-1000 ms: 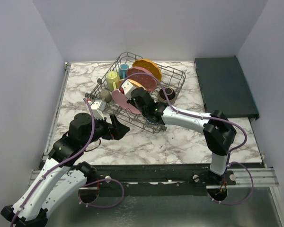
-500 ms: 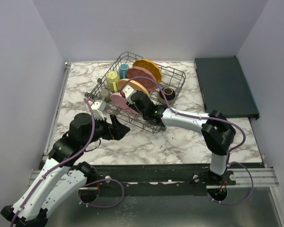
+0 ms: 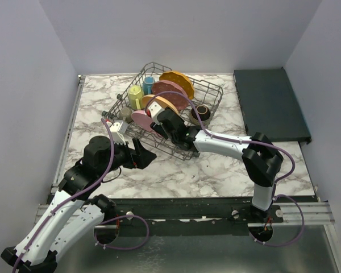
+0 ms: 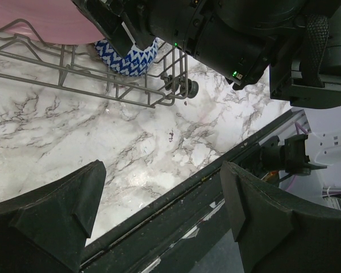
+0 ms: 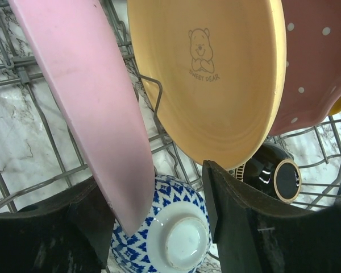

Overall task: Load the mixed dishes into the dish rack
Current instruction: Insert the plate into the dish rack.

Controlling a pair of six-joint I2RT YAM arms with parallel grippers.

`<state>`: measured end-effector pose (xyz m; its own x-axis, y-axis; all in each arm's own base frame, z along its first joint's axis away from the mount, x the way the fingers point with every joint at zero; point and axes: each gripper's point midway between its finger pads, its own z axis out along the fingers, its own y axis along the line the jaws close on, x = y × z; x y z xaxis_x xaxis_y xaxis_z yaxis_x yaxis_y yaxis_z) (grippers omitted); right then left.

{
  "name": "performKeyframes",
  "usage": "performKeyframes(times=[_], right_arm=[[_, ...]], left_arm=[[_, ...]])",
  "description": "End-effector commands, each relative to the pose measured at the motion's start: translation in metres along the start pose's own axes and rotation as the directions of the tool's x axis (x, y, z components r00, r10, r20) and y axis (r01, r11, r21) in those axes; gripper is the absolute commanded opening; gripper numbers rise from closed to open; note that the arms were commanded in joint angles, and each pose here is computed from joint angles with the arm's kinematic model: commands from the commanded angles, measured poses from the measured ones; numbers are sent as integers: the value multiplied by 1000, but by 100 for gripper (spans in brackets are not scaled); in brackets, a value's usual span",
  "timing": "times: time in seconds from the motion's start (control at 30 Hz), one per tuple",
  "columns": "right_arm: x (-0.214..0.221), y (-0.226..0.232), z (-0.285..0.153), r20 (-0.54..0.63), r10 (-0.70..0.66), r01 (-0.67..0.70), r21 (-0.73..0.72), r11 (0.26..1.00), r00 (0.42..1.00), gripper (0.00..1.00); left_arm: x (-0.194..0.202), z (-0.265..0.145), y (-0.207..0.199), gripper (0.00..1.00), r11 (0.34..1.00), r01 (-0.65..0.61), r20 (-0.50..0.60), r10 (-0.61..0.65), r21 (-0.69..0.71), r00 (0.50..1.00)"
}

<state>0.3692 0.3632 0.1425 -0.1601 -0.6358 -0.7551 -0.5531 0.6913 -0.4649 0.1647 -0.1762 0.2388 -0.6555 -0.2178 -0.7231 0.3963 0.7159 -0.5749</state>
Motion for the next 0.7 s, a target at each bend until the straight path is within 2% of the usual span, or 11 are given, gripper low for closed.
performKeyframes(times=[0.0, 0.5, 0.67], right_arm=[[-15, -2, -8, 28, 45, -45, -2, 999, 999, 66], [-52, -10, -27, 103, 145, -141, -53, 989, 984, 72], [-59, -11, -33, 117, 173, -165, -70, 984, 978, 78]], left_arm=[[-1, 0, -2, 90, 1000, -16, 9, 16, 21, 1000], [-1, 0, -2, 90, 1000, -16, 10, 16, 22, 1000], [-1, 1, -2, 90, 1000, -14, 8, 14, 19, 1000]])
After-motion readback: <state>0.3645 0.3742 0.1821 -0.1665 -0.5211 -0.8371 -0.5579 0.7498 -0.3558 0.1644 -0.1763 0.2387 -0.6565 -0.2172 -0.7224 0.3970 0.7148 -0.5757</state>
